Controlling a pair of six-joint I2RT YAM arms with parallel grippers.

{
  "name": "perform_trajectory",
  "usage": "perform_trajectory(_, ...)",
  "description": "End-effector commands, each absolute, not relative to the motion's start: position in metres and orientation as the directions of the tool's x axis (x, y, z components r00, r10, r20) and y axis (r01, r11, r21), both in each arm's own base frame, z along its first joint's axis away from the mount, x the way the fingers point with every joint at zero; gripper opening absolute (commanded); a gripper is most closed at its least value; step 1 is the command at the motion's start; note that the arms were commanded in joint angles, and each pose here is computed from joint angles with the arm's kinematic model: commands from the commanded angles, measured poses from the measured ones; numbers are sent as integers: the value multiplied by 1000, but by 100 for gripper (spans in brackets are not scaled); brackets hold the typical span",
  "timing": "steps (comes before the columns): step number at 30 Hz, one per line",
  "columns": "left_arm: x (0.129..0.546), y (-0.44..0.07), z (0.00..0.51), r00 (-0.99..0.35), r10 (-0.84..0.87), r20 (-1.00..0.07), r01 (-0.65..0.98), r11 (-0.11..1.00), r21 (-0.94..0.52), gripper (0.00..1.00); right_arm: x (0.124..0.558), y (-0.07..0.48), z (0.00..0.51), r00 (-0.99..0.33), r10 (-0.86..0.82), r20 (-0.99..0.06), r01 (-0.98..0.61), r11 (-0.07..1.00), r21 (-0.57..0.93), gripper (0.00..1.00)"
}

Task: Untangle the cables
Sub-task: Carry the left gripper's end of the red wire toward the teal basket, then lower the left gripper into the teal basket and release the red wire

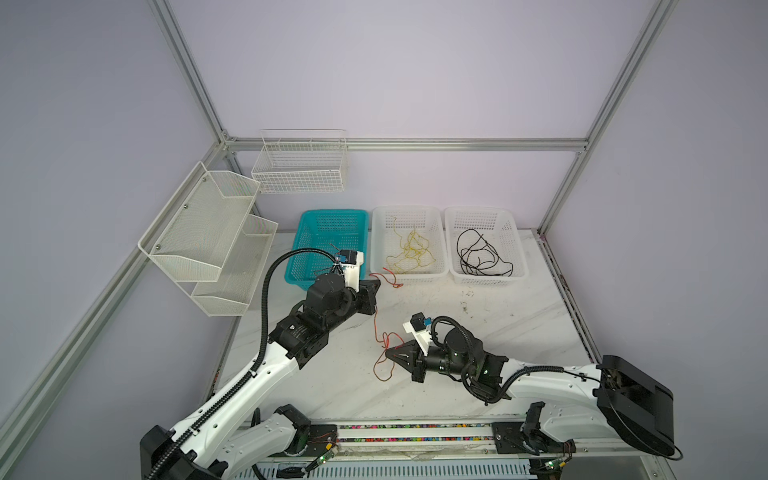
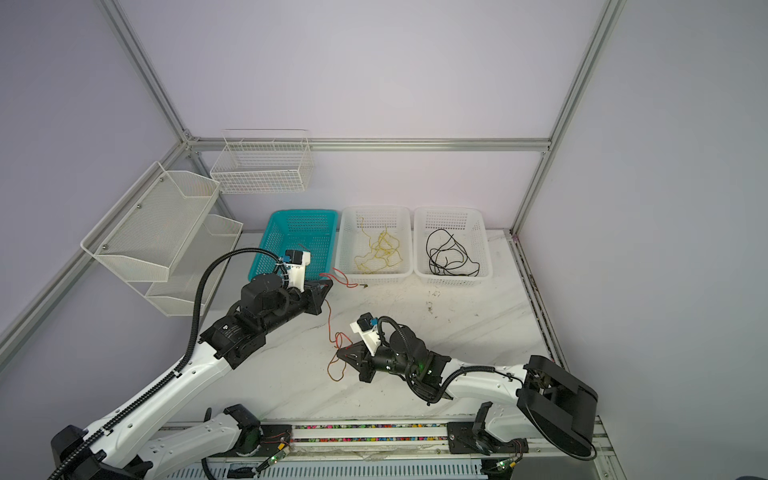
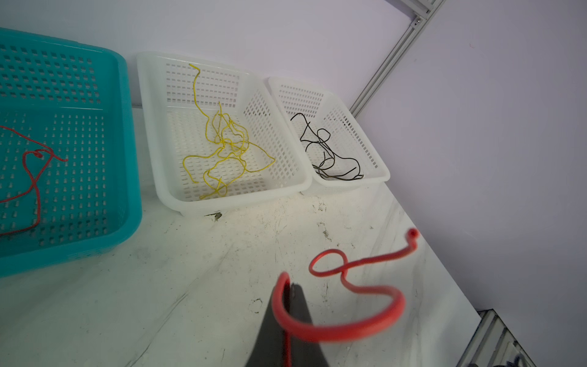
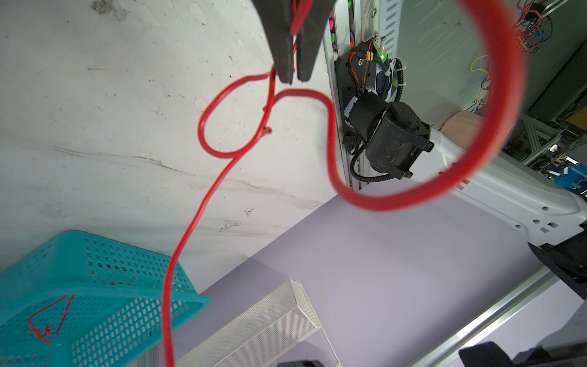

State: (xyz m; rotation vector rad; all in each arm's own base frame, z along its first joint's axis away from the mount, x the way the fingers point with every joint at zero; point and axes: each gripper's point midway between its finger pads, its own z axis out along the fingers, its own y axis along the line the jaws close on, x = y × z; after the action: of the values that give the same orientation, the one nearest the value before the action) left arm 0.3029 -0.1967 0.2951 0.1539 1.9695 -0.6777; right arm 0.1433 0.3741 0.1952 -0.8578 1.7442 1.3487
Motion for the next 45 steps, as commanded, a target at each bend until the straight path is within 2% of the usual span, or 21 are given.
perform_trajectory(1,313,-185,352,-344,-199,-918,412,847,-337,0,134,379,209,-460,-73,-885,-881,163,445,0)
perform_trajectory(7,336,-156,368,-268,-190,-944,346,896,-278,0,131,375,223,-443,-57,-895,-890,151,431,0)
perform_trajectory(15,375,-110,396,-99,-233,-968,222,943,-249,0,129,368,238,-428,-43,-903,-896,150,418,0)
perform_trajectory(22,432,-82,386,-48,-204,-978,87,974,-207,0,125,364,254,-414,-27,-910,-904,133,407,0)
perform_trajectory(26,466,-64,376,-58,-185,-981,2,983,-185,0,124,360,264,-402,-14,-915,-908,136,397,0)
perform_trajectory(32,514,-61,331,-145,-89,-985,-42,996,-84,0,125,350,268,-388,-10,-922,-909,169,381,0)
perform_trajectory(38,533,-54,282,-245,-28,-969,-92,996,-6,0,128,342,276,-369,-3,-929,-909,208,360,0)
perform_trajectory(45,540,-39,246,-319,4,-948,-146,988,54,10,128,340,278,-366,-3,-931,-909,214,357,0)
